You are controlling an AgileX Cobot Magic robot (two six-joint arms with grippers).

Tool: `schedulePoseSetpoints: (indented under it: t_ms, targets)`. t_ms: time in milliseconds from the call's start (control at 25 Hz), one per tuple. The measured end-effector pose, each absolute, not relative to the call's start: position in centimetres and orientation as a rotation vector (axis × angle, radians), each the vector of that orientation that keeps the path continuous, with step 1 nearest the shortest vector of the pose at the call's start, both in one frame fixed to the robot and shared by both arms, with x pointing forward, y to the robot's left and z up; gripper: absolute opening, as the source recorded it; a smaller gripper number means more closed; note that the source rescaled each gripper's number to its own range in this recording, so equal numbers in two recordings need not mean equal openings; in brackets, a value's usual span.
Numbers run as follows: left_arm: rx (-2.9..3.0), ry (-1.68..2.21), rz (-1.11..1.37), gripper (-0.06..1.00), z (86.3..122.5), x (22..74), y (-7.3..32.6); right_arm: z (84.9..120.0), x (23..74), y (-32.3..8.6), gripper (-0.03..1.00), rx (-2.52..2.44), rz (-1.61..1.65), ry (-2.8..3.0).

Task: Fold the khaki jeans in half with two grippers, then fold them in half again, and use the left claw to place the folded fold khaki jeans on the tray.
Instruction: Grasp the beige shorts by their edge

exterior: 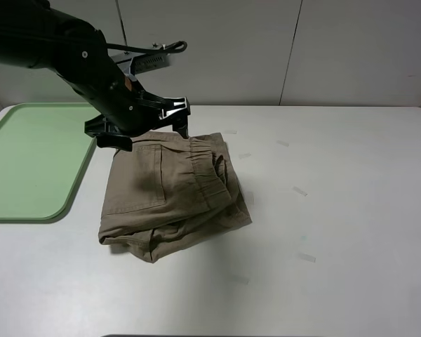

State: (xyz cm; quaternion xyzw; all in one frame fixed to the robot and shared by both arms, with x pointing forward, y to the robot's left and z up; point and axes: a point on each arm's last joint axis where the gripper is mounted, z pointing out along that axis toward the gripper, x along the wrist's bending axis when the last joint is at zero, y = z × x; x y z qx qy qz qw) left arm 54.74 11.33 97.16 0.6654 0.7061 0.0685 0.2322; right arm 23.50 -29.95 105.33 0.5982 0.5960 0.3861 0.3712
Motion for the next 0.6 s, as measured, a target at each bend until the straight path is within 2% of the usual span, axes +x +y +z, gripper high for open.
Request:
schedulePoseSetpoints:
  t_ms: [280,600]
  targets:
    - [1.912,2.147,0.161,1.0,97.6,53.4,13.8,105.3,23.5,-30.0,1.0,1.534,0.99,1.528]
    - [1.858,2.252,0.166,1.0,95.8,53.5,16.8,105.3,23.5,-30.0,1.0,1.534,0.99,1.528]
